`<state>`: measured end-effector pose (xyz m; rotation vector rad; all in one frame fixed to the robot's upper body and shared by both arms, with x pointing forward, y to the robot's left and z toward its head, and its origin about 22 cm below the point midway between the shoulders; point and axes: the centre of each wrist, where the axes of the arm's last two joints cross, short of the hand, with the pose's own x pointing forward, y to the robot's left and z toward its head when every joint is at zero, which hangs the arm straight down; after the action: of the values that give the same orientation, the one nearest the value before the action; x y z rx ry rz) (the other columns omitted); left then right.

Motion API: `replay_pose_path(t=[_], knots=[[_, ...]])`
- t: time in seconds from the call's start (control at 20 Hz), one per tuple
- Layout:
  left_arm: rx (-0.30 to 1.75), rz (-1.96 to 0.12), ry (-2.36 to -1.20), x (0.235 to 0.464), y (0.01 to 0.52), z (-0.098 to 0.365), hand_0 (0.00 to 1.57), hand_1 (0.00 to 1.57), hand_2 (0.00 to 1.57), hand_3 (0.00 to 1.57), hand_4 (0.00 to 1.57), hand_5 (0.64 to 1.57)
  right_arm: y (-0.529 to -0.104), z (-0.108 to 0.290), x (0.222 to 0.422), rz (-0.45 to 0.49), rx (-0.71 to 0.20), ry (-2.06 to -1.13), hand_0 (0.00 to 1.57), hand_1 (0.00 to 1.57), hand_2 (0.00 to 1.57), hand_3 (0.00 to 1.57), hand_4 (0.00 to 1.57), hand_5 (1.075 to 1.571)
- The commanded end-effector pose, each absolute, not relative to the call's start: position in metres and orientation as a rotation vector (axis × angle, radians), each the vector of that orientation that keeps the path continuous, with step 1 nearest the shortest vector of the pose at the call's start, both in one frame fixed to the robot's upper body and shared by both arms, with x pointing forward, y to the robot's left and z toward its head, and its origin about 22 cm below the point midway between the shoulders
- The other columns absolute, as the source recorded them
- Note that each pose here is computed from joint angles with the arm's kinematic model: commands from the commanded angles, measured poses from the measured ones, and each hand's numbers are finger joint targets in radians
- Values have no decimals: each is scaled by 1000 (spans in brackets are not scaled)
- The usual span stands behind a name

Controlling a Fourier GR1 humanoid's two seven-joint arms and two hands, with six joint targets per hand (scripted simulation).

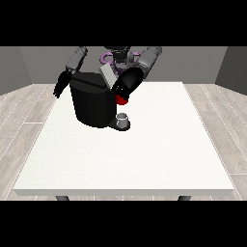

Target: Insert the coffee pod into the coffee machine and close the lid

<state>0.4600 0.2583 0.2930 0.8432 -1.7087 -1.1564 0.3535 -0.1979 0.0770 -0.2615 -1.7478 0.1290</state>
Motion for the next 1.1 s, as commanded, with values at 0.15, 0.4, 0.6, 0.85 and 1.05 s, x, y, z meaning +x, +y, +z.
replay_pose_path(t=[0.15, 0.4, 0.6, 0.85, 1.05], knots=[[940, -1197, -1777, 456, 267, 300, 1044, 1044, 1049, 744, 0, 1571, -211, 85, 358, 126, -303, -1793, 0, 0, 0, 0, 218, 1571], [1010, -1203, -1769, 457, 271, 295, 510, 510, 776, 600, 0, 1571, -192, 84, 352, 164, -272, -1781, 0, 0, 0, 0, 161, 1571], [1033, -1189, -1749, 457, 262, 295, 0, 0, 623, 490, 0, 1571, -215, 76, 359, 124, -305, -1786, 0, 0, 0, 0, 173, 1571], [1021, -1218, -1713, 453, 270, 324, 0, 0, 525, 452, 0, 1571, -205, 65, 356, 131, -318, -1725, 0, 0, 0, 0, 152, 1571], [965, -1214, -1699, 458, 271, 294, 0, 0, 332, 226, 0, 1571, -212, 65, 357, 117, -297, -1699, 0, 0, 0, 0, 171, 1571]])
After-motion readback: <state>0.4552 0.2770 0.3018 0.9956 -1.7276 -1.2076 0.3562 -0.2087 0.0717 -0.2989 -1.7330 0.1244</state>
